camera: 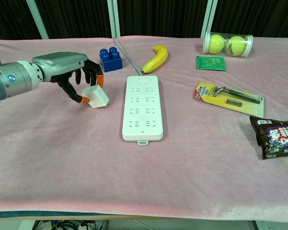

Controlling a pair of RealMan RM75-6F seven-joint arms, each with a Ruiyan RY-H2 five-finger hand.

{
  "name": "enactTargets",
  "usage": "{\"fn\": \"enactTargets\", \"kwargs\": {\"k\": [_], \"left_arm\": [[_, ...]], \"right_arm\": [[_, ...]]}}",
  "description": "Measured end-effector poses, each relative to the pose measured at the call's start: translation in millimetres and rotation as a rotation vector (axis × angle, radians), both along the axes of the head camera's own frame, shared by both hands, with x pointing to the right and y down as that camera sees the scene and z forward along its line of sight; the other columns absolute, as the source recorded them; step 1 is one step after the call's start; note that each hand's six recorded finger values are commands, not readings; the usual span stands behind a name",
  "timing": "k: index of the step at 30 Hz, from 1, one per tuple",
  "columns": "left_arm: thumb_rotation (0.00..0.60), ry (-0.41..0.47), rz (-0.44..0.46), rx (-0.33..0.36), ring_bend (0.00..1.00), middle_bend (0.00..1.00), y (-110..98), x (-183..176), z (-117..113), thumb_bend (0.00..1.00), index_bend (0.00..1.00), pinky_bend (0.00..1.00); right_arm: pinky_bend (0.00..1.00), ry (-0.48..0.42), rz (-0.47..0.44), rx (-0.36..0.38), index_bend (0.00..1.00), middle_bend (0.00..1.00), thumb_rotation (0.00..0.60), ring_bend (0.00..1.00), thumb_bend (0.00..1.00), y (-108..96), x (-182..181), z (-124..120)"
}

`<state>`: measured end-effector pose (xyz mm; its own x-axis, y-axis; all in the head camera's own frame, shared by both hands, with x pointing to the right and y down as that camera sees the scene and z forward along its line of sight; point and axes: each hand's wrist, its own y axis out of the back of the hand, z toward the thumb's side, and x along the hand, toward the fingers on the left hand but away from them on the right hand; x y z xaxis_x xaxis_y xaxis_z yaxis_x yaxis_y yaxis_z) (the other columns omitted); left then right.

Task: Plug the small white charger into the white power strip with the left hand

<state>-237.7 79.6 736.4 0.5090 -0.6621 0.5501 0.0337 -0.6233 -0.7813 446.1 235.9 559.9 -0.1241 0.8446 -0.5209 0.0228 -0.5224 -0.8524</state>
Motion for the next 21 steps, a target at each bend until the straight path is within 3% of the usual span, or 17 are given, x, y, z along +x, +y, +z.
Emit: {"fn": "enactTargets", "kwargs": {"k": [10, 21], "left_arm": [[0.600, 0.001, -0.001, 0.002, 0.40, 0.50, -0.8, 1.4, 0.5, 0.26, 0.41, 0.48], [0.600, -0.003, 0.006, 0.006, 0.46, 0.56, -0.1, 3.4, 0.9, 0.35, 0.49, 0.53]], "right_arm": [[0.27, 0.001, 0.001, -0.003, 0.12, 0.09, 0.600, 0.16, 0.25, -0.1, 0.2, 0.4], [0.27, 0.000, 0.015, -0.013, 0.12, 0.09, 0.600, 0.16, 0.25, 0.0, 1.4, 1.0]]}}
